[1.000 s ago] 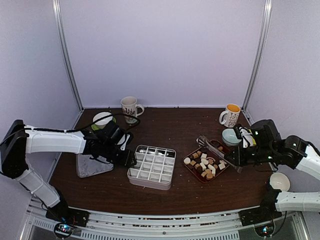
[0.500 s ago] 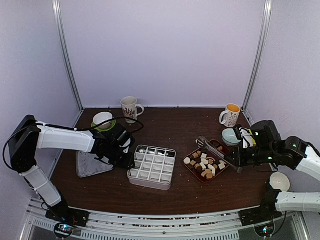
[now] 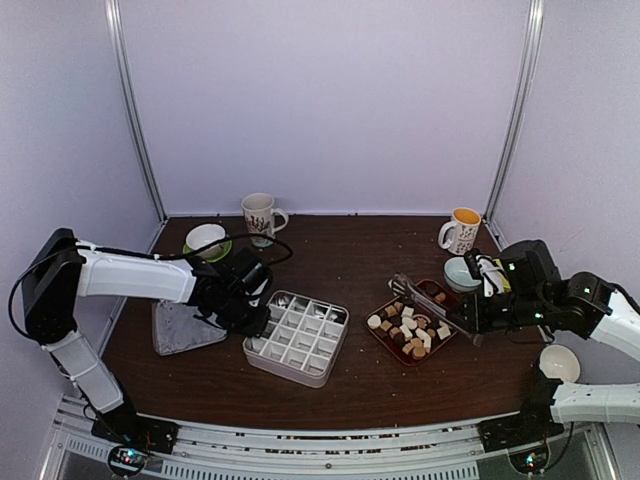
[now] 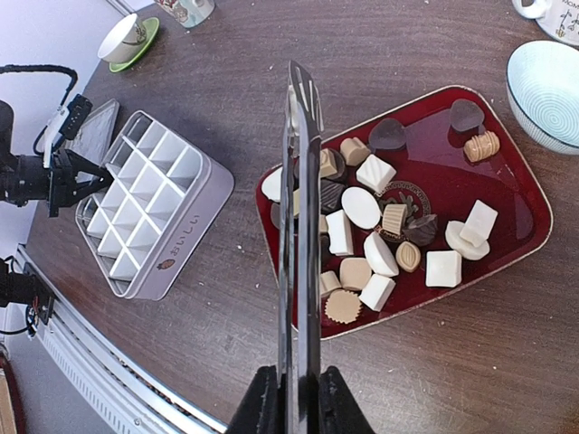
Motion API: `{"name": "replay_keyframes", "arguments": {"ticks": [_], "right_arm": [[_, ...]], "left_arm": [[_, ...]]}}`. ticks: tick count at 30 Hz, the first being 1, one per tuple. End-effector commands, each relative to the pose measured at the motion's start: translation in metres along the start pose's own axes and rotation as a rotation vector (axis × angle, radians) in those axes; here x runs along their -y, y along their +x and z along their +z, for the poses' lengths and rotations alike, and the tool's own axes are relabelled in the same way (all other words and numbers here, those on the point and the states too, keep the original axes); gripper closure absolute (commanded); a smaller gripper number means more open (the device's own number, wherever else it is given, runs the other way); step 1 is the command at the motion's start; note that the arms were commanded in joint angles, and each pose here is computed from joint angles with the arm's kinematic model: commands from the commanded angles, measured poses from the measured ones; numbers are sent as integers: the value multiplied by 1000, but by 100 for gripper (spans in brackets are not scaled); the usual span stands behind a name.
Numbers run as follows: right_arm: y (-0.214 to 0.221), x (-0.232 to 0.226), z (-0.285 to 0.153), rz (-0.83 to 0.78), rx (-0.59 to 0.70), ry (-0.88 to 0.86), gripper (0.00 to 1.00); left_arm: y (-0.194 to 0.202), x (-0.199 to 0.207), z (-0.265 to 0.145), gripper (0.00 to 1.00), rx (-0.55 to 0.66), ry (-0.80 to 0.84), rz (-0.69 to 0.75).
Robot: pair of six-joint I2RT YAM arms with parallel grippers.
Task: Pack the chocolate
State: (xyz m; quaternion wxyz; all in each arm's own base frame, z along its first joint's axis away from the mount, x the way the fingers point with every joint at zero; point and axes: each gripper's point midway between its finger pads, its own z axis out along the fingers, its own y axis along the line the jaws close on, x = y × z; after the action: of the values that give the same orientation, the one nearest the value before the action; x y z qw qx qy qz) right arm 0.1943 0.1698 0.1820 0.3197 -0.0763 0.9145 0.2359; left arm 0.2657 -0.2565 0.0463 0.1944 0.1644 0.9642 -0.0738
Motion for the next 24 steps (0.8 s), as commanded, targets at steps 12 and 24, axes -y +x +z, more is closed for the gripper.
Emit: {"name": "replay_keyframes", "arguments": {"ticks": [12,24], "right_arm": [[-11,-15,3,-26,38,-71,85],[-16,-25,-1,-47,73,-132,85]], "left_arm": [[-53,11,-72,100,303,-33,177],[-72,19,-145,100,616,-48,345]]}}
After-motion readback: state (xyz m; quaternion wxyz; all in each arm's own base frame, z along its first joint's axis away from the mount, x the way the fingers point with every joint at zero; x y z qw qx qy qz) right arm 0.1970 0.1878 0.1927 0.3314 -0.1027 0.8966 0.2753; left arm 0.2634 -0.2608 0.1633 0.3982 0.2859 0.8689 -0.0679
